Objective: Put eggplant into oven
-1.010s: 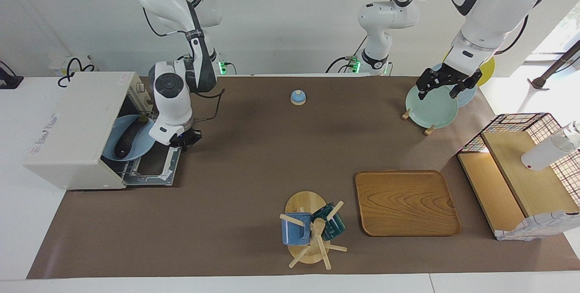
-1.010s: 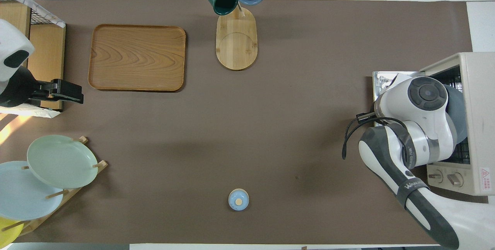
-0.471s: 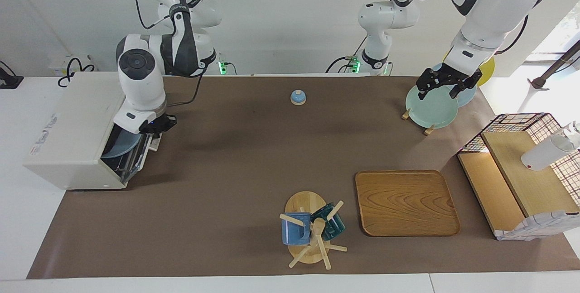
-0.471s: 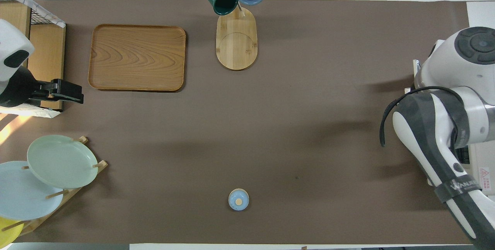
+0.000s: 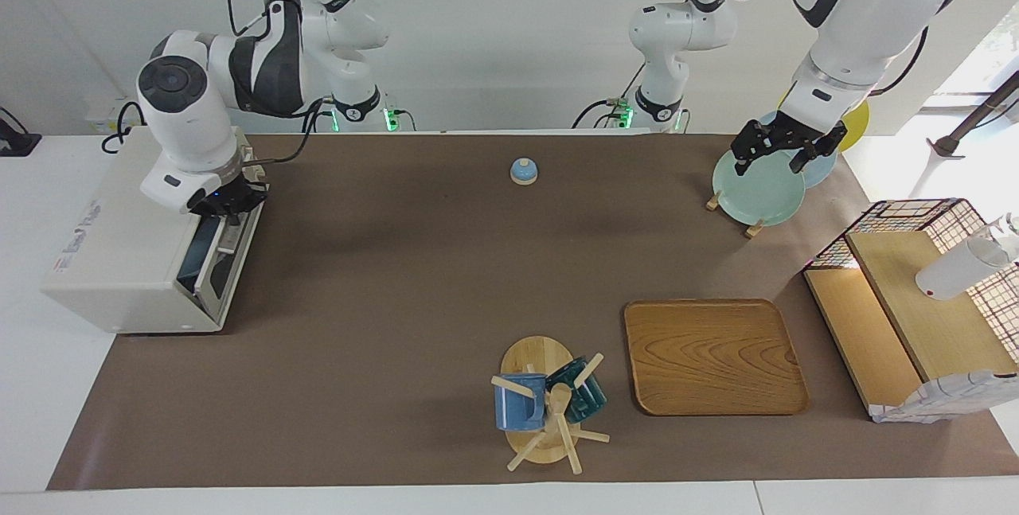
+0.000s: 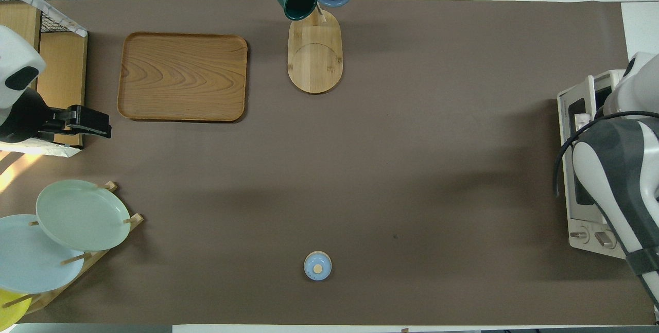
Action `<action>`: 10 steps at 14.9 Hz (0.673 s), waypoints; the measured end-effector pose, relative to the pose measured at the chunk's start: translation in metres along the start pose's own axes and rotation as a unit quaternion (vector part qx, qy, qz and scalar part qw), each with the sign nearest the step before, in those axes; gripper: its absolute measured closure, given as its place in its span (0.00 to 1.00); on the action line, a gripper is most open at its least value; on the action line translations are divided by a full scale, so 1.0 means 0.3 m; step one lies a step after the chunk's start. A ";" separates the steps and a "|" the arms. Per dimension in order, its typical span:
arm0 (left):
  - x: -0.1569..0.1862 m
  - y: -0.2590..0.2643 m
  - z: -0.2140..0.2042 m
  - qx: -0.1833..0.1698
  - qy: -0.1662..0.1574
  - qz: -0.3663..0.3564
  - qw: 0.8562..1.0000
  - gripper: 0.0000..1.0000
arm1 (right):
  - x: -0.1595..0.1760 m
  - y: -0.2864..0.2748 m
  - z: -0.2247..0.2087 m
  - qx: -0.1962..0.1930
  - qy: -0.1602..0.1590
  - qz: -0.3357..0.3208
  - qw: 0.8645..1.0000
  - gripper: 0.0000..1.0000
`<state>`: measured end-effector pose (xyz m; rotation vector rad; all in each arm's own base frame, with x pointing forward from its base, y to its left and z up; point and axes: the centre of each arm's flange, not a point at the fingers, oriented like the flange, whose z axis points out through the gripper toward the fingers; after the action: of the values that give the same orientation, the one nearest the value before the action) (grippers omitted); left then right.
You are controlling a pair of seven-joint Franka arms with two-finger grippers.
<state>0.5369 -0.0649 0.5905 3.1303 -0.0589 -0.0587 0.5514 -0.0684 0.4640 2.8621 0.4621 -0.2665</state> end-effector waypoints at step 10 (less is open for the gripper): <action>0.000 0.000 0.000 0.000 0.000 0.000 1.000 0.00 | -0.102 0.002 -0.380 0.085 0.036 0.032 0.995 0.39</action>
<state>0.5369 -0.0649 0.5905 3.1303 -0.0588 -0.0587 0.5391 -0.0491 0.5798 3.0541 0.3772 -0.2012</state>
